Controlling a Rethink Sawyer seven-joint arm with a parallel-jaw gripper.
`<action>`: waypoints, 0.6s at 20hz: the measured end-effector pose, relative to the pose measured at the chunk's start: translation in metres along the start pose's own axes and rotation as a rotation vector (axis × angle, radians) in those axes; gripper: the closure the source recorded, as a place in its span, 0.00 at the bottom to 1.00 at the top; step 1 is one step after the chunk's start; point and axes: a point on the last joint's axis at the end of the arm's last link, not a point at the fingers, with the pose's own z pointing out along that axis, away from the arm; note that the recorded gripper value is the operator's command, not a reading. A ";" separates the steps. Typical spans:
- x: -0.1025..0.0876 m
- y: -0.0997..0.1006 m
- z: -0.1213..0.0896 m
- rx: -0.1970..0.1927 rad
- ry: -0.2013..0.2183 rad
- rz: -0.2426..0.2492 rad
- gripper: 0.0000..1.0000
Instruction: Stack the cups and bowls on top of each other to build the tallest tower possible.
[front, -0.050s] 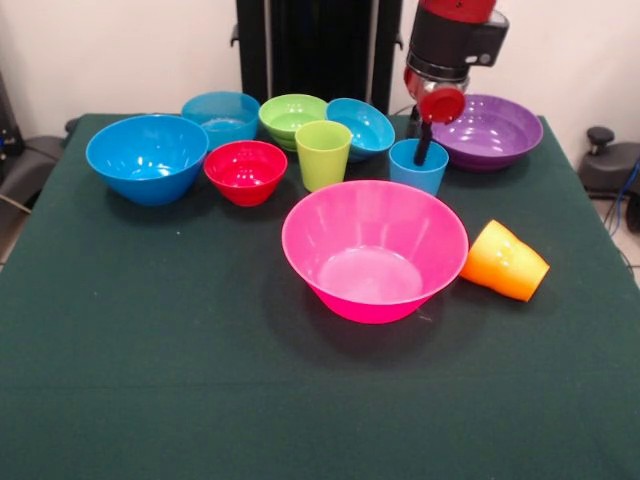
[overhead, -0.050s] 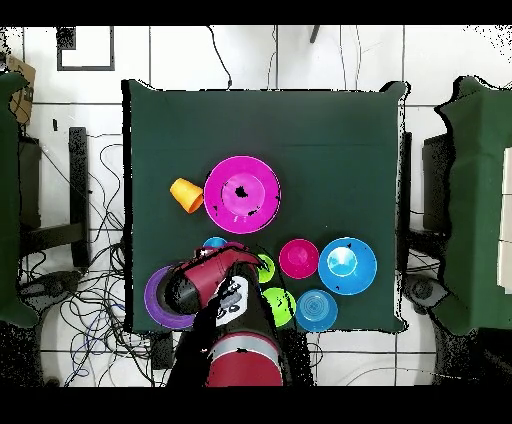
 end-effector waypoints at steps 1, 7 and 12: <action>0.000 0.000 0.002 0.003 -0.001 -0.001 0.00; -0.007 -0.008 0.018 0.034 -0.018 0.003 0.00; -0.011 -0.018 0.027 0.060 -0.032 0.001 0.00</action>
